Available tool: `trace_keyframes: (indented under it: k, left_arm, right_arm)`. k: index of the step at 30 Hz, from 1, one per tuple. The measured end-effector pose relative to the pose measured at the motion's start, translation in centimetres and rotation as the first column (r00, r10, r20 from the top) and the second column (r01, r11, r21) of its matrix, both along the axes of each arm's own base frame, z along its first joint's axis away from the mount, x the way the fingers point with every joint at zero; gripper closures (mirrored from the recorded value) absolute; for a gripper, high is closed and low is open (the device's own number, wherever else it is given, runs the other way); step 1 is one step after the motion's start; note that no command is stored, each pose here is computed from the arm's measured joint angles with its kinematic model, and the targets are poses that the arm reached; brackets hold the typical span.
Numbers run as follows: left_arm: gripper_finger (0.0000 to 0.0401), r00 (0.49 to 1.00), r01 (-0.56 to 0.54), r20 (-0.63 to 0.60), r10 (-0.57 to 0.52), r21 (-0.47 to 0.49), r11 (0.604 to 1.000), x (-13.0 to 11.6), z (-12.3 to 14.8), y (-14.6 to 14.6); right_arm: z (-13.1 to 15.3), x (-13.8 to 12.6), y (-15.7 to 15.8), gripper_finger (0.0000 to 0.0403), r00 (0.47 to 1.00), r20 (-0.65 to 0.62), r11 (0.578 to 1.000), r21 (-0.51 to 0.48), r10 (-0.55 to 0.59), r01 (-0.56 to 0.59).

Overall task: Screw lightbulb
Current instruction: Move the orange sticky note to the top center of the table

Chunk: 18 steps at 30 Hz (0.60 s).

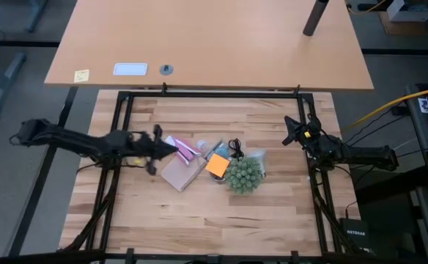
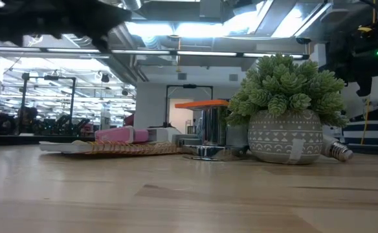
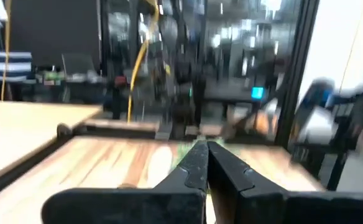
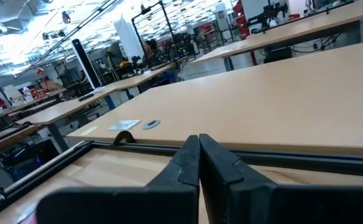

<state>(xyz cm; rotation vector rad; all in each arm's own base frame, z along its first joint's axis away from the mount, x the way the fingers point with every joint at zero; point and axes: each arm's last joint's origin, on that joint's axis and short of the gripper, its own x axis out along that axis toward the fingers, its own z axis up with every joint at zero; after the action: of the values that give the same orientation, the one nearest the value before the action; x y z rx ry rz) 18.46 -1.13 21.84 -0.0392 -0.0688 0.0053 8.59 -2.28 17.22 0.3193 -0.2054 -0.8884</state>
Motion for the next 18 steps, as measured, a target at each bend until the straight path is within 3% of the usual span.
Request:
trace_keyframes:
  k: [3,8,16,18]
  left_arm:
    - [0.0401,0.997,-0.006,-0.078,0.008,0.025,1.000,2.3,-0.5,-0.1]
    - [0.0392,0.985,-0.050,-0.168,0.044,-0.030,0.998,5.2,-1.4,0.4]
    - [0.0283,0.951,-0.069,-0.307,0.049,-0.057,0.996,8.1,-1.7,0.4]
    - [0.0258,0.935,-0.087,-0.351,0.045,-0.107,0.990,8.4,-1.9,0.4]
  right_arm:
    - [0.0,0.0,0.0,0.0397,1.000,0.000,1.000,0.000,0.000,0.000]
    - [0.0,0.0,0.0,0.0397,1.000,-0.001,1.000,0.000,0.001,-0.001]
    - [0.0,0.0,0.0,0.0397,1.000,-0.003,1.000,0.000,0.001,-0.001]
    - [0.0,0.0,0.0,0.0397,1.000,-0.004,1.000,0.000,0.001,-0.001]
